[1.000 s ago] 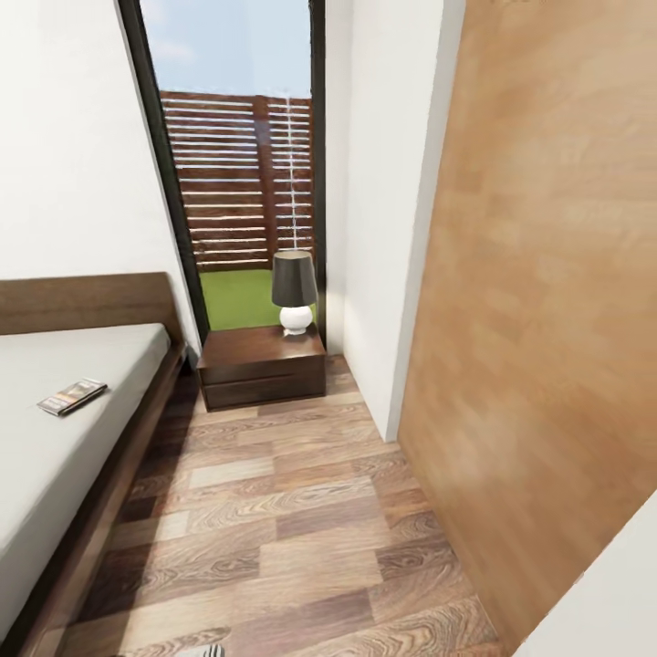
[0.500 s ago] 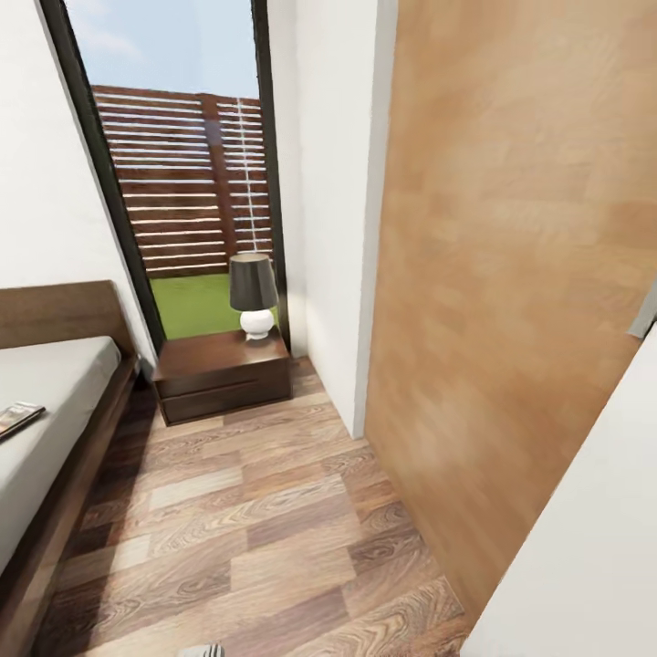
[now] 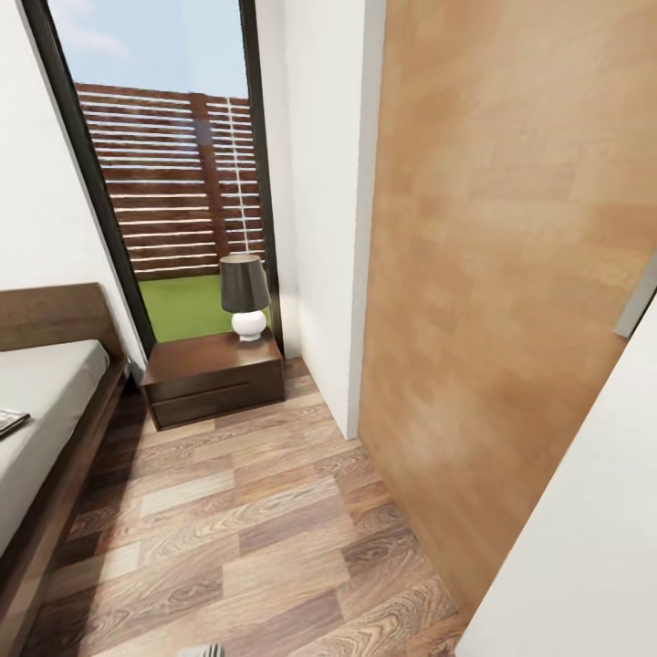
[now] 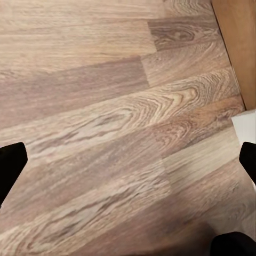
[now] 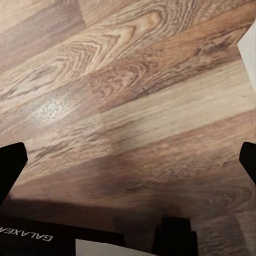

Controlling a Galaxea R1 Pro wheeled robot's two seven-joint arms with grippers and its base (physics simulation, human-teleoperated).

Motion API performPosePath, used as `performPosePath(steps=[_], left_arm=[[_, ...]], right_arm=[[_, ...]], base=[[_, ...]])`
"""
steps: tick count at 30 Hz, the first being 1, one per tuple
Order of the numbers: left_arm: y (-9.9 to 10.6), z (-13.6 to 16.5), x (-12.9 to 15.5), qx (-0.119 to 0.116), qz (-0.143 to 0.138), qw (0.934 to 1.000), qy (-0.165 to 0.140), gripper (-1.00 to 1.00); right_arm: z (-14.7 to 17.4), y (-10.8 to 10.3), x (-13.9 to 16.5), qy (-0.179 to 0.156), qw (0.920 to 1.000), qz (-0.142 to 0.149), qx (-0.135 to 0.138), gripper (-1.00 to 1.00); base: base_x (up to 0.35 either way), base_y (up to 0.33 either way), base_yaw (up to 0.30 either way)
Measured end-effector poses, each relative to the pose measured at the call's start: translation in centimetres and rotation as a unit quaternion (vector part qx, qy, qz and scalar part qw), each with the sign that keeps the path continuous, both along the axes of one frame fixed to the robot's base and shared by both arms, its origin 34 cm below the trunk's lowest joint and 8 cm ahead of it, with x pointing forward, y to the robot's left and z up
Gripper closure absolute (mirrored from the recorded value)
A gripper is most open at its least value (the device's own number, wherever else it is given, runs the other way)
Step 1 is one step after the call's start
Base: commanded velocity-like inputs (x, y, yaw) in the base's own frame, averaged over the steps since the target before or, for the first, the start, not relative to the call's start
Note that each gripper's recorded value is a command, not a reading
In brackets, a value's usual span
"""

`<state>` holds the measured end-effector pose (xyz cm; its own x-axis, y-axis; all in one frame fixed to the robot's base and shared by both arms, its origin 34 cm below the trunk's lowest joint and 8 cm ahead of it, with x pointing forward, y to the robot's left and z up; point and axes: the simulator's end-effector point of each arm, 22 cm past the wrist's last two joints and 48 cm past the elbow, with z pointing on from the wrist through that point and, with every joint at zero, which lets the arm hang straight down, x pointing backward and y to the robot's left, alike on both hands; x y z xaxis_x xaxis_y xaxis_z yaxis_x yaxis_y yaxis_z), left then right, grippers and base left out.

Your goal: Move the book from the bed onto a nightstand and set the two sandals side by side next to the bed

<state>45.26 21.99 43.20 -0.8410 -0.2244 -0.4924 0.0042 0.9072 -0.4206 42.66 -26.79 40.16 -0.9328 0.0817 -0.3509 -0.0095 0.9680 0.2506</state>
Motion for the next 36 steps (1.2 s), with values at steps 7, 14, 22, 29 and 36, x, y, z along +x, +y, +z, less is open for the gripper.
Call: performPosePath(steps=[7, 14, 22, 29, 36], left_arm=[[0.01, 0.0, 0.01, 0.0, 0.0, 1.0, 0.0, -1.0], [0.02, -0.01, 0.01, 0.0, 0.001, 1.0, 0.0, -1.0], [0.0, 0.01, -0.01, 0.0, 0.0, 1.0, 0.0, -1.0], [-0.01, 0.0, 0.0, 0.0, 0.0, 1.0, 0.0, -1.0], [-0.01, -0.01, 0.01, 0.0, 0.0, 1.0, 0.0, -1.0]], right_arm=[[0.0, -0.01, 0.0, 0.0, 1.0, 0.0, 0.0, -1.0], [-0.02, -0.01, -0.01, 0.0, 1.0, 0.0, 0.0, -1.0], [0.01, -0.01, 0.0, 0.0, 1.0, 0.0, 0.0, -1.0], [0.0, -0.01, -0.01, 0.0, 1.0, 0.0, 0.0, -1.0], [-0.02, -0.01, 0.01, 0.0, 1.0, 0.0, 0.0, -1.0]], base=[[0.198, 0.0, -0.001], [0.044, 0.0, 0.0], [0.187, 0.0, 0.0], [0.258, 0.0, 0.0], [0.021, 0.0, 0.0]])
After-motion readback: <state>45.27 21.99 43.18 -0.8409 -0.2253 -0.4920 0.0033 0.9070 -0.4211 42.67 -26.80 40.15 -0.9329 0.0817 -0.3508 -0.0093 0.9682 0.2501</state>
